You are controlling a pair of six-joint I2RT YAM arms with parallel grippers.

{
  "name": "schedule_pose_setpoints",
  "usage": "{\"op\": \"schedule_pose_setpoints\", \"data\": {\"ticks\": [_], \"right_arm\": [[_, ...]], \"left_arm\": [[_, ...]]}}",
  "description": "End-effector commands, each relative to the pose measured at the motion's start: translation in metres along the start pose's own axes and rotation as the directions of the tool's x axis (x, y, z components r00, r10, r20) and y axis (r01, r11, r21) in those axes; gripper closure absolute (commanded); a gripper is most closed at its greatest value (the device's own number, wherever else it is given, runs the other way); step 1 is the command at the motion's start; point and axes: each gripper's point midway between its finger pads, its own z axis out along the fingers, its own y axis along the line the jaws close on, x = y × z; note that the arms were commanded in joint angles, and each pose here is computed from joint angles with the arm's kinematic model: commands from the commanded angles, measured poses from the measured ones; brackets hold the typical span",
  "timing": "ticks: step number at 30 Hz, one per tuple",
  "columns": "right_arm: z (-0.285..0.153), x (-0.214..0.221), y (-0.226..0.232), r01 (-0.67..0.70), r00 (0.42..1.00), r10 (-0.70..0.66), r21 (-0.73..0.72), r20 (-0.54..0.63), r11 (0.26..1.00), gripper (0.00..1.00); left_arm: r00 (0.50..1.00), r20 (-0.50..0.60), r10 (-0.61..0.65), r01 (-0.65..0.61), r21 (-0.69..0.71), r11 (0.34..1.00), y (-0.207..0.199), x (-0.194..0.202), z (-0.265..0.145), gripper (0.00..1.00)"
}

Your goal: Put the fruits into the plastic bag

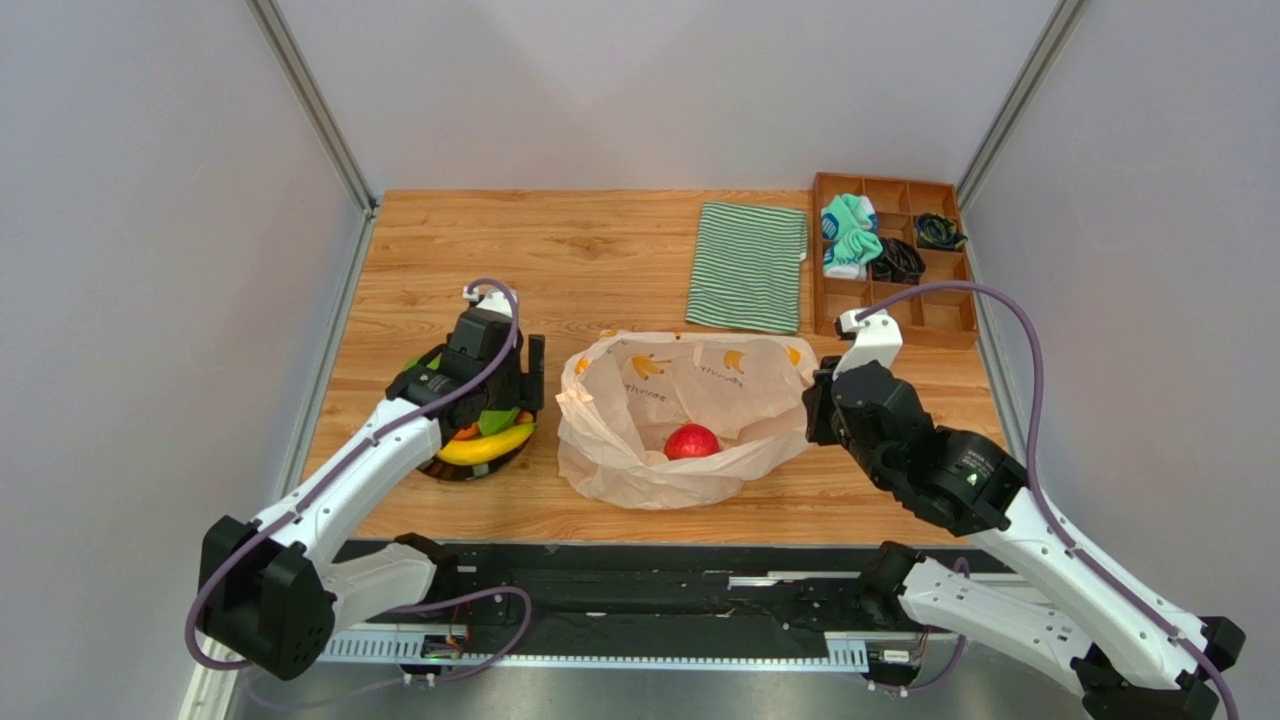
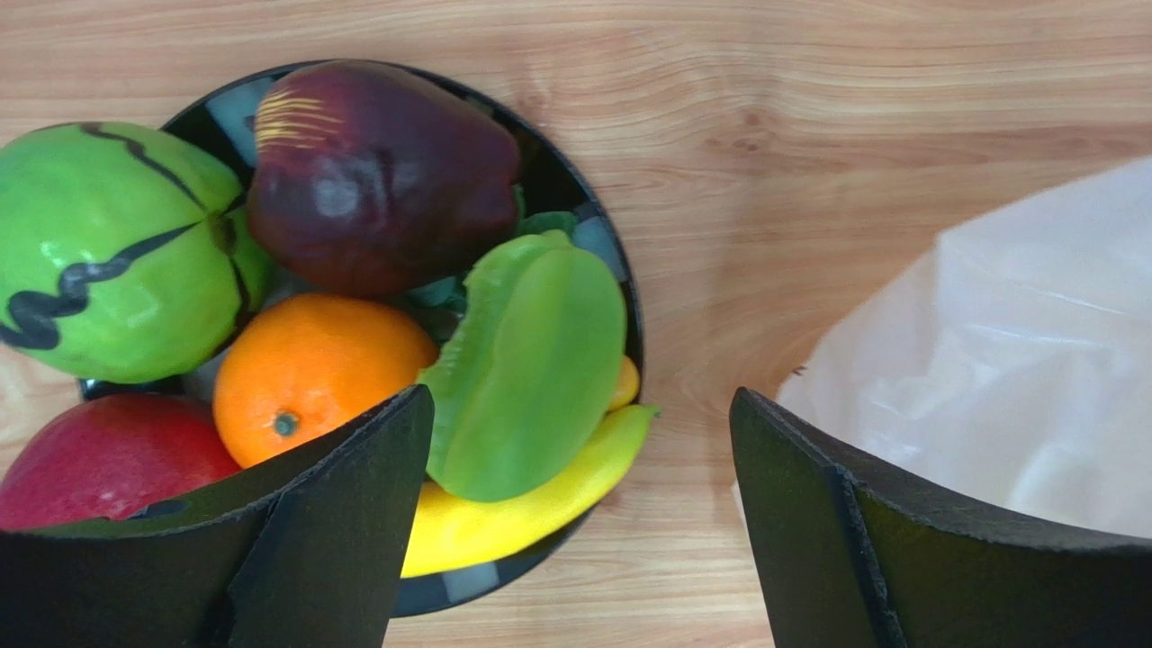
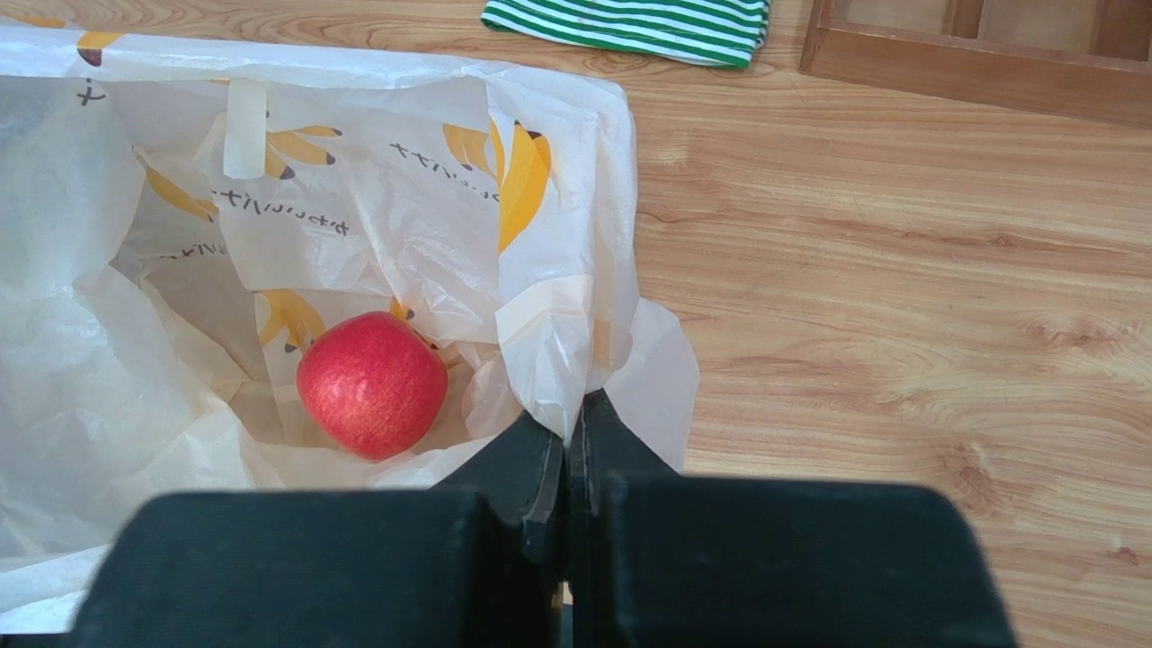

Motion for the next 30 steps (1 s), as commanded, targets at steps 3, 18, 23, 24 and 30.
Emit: {"op": "schedule_pose_setpoints", "data": {"ticks": [3,18,23,24,30], "right_arm": [[0.000,-0.008,0.002,-0.026,0.999,0.026,-0.008,0.034,1.000,1.00],[0.000,-0.008,0.002,-0.030,0.999,0.030,-0.007,0.033,1.000,1.00],[-0.001,-0.008,0.001,-0.028,0.999,0.028,-0.003,0.032,1.000,1.00],[-0.001,-0.008,0.001,-0.030,0.999,0.030,-0.002,0.033,1.000,1.00],[-0.001,-0.007,0.001,-0.028,0.999,0.028,-0.002,0.032,1.000,1.00]], "left_arm": [[0.999,-0.012,0.048,-0.049,-0.083,0.995,0.009,-0.008,0.005,0.13],[0.986,-0.102,0.132,-0.148,-0.164,0.975,0.016,0.000,0.024,0.17],[0.982,-0.118,0.148,-0.167,-0.172,0.971,0.016,0.001,0.029,0.20],[0.981,-0.119,0.150,-0.169,-0.169,0.971,0.016,0.001,0.030,0.20],[0.977,-0.139,0.162,-0.184,-0.160,0.970,0.014,0.004,0.036,0.25]]}}
